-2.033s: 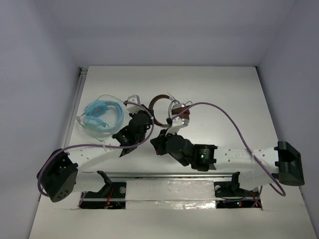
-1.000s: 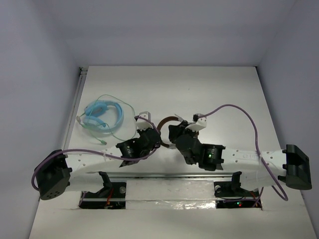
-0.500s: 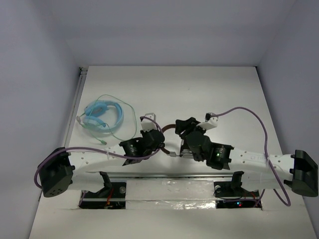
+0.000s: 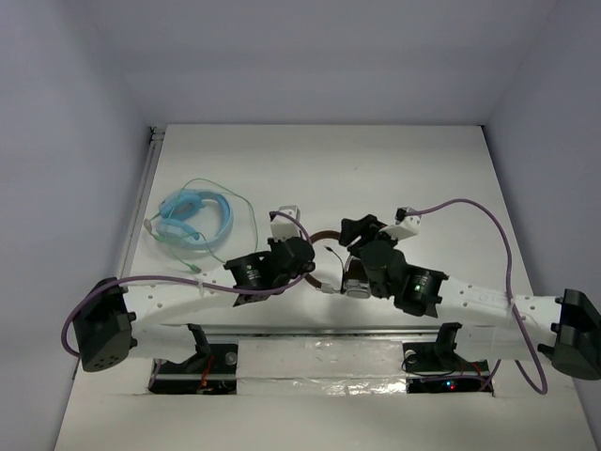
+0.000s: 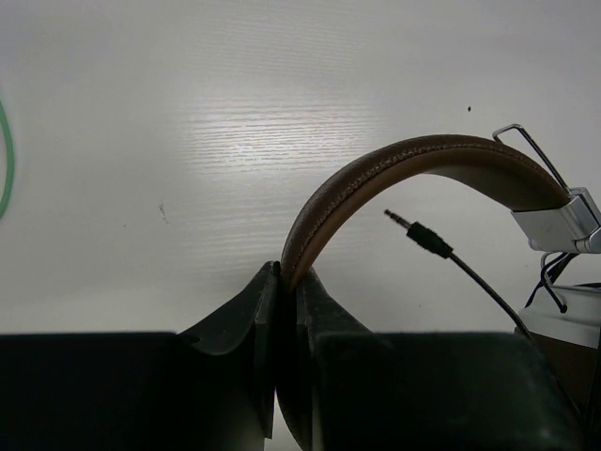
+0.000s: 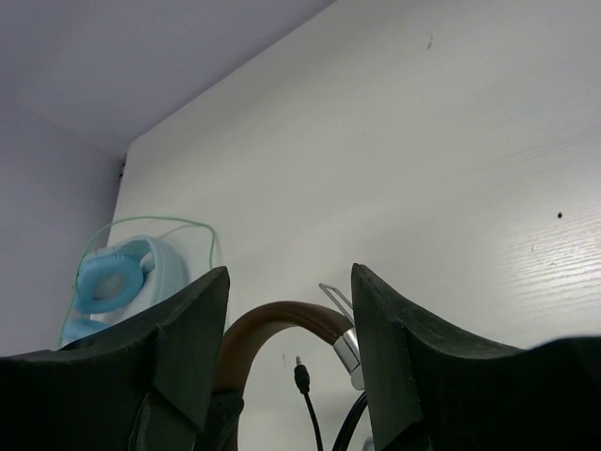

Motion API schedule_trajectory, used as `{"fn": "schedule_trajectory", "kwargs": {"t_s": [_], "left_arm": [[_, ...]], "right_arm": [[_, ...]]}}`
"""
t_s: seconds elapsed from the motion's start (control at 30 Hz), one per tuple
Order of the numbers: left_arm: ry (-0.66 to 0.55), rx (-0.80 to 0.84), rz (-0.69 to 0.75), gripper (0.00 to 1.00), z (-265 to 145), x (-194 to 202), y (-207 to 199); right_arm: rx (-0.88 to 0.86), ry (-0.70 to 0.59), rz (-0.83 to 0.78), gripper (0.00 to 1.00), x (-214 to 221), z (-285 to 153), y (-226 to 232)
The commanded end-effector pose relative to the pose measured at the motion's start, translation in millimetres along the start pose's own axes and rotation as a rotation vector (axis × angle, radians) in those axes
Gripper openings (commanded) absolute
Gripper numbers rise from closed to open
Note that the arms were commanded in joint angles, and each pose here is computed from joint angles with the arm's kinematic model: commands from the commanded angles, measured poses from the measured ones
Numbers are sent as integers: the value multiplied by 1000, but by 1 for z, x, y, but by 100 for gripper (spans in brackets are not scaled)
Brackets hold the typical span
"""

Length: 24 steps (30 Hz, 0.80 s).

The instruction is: Wrap the headphones

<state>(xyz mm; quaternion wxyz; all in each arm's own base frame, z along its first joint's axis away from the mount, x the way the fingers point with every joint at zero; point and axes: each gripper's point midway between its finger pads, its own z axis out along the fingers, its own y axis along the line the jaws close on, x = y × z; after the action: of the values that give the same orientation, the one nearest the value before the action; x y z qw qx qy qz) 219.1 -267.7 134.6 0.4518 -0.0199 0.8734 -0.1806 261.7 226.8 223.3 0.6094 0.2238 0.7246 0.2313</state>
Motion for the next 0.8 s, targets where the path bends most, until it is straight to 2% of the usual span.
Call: {"fn": "schedule_trajectory", "kwargs": {"t_s": [0.0,0.17,0.23,0.27,0.3,0.33,0.37,0.43,0.6,0.7,0.77], "left_arm": [[-37,61,-35,0,-7,-28,-28],[-12,17,44,0,-4,-24,-23],[-15,13,63,0,-3,-27,-26],[-14,9,82,0,-2,-27,-26],[-15,2,88,0,3,-30,-28],[-16,4,95,0,4,-31,-30],[-29,3,98,0,8,-33,-33],[-57,22,101,0,11,-41,-42],[-102,-24,123,0,42,-57,-37],[-135,-52,113,0,67,-65,-27],[-158,-60,97,0,82,-73,-22]], "right_arm": [[-13,-52,-5,61,-27,-2,10],[-45,-66,-50,59,-58,-12,17],[-51,-77,-88,48,-74,-16,18],[-66,-70,-92,39,-79,-19,21],[-54,-67,-111,12,-87,-23,14],[-54,-78,-122,4,-98,-24,14],[-62,-71,-133,0,-101,-27,14],[-52,-78,-146,0,-113,-35,7],[-4,-96,-174,0,-128,-47,-20],[-13,-96,-155,0,-129,-53,-30],[-31,-89,-111,3,-128,-56,-31]]}}
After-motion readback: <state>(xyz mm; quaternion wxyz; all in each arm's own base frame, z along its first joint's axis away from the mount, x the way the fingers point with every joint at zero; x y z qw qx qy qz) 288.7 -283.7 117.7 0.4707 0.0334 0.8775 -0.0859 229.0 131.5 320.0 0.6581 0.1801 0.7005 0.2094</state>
